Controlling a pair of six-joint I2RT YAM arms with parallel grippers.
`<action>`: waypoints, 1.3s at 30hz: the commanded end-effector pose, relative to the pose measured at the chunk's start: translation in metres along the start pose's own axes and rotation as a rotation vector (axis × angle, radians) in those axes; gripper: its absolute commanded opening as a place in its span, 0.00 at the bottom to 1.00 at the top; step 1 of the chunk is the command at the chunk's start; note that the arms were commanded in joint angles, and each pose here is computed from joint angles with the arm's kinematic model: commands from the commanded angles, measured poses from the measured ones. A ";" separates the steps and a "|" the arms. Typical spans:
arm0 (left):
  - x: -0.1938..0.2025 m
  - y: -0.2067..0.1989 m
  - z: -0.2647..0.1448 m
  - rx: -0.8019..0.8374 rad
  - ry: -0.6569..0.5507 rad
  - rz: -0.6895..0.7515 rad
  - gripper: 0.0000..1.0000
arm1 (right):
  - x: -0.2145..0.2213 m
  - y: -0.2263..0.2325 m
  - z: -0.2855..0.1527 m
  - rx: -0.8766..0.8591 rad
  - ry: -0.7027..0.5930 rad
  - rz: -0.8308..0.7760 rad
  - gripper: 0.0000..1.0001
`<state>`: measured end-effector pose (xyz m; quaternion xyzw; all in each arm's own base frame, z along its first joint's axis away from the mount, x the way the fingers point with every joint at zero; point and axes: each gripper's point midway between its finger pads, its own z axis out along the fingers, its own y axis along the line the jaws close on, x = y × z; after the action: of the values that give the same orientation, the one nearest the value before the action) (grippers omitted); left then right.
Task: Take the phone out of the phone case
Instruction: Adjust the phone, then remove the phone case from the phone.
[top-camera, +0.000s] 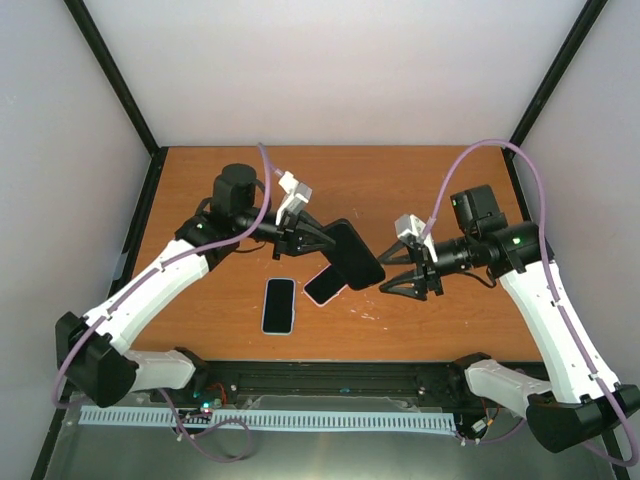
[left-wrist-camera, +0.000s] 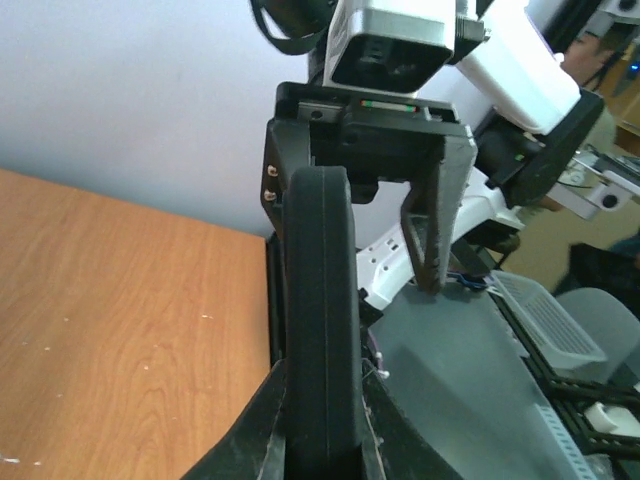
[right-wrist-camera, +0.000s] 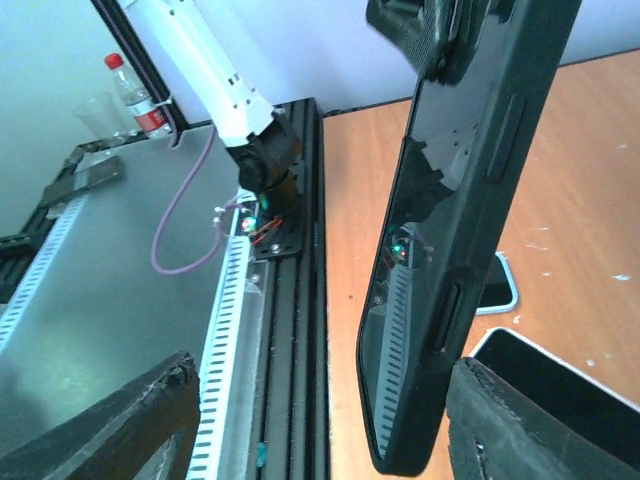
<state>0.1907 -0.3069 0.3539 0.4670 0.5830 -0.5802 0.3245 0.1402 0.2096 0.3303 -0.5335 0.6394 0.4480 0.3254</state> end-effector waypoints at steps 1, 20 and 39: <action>-0.024 -0.024 -0.005 0.101 -0.003 0.138 0.00 | 0.021 0.025 0.002 -0.092 0.006 -0.016 0.65; -0.034 -0.051 -0.009 0.271 0.010 0.161 0.00 | 0.019 0.026 0.000 -0.075 0.002 -0.048 0.44; -0.028 -0.050 -0.009 0.284 0.015 0.137 0.00 | 0.010 0.034 0.000 -0.146 -0.045 -0.019 0.38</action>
<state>0.1638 -0.3040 0.3784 0.5288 0.5047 -0.6269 0.2695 0.1088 0.2045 0.3163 -0.5514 0.6117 0.4835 0.2968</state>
